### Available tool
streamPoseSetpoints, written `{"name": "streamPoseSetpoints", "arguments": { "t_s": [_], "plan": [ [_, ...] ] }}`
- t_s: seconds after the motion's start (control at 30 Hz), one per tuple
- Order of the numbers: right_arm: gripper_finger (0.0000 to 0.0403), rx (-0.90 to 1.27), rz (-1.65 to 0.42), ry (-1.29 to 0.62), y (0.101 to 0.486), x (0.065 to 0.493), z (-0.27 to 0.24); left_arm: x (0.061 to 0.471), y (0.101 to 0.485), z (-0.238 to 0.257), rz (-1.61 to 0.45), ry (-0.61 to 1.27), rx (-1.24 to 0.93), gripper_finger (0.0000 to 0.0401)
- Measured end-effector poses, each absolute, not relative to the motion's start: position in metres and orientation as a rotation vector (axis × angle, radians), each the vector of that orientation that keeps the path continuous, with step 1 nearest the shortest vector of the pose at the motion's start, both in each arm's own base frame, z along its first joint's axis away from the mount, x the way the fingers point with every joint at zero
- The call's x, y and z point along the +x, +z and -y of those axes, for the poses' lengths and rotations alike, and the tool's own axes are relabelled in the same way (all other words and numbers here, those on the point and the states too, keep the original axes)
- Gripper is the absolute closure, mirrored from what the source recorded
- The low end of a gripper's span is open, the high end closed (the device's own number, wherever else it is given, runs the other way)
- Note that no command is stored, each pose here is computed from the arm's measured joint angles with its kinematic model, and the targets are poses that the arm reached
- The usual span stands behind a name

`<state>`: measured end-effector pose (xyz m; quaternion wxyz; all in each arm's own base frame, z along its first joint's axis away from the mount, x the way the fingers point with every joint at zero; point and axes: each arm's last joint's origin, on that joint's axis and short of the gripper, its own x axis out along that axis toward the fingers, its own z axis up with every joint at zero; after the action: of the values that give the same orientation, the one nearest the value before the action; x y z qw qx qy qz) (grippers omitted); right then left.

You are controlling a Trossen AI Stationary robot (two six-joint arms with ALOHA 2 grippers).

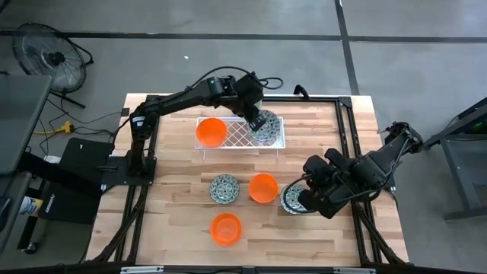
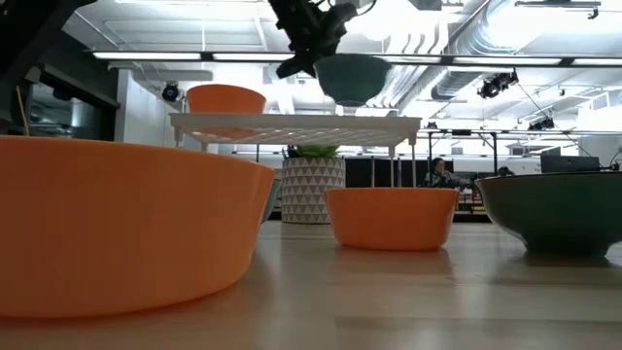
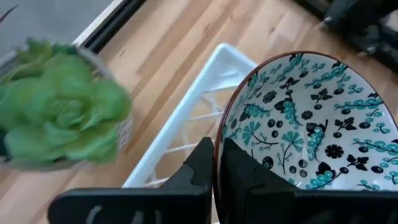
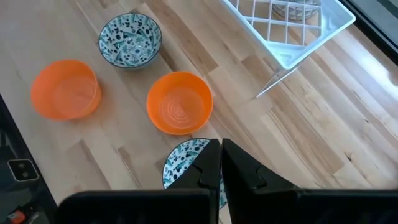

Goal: Pick & Place Mini bowls
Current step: Put the bottom blue bowl on the shelf

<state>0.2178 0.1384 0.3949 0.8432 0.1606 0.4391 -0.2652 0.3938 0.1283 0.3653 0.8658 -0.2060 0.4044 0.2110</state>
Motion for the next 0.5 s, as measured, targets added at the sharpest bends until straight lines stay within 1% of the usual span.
{"name": "streamPoseSetpoints", "arguments": {
  "t_s": [0.3,0.5],
  "plan": [
    [0.0399,0.336,-0.922,-0.563,0.395,0.218,-0.138,0.39,0.356,-0.14,-0.912,0.451,-0.447,0.0396],
    [0.0402,0.329,-0.917,-0.565,0.395,0.218,-0.138,0.389,0.357,-0.141,-0.908,0.454,-0.451,0.0396]
  ]
}}
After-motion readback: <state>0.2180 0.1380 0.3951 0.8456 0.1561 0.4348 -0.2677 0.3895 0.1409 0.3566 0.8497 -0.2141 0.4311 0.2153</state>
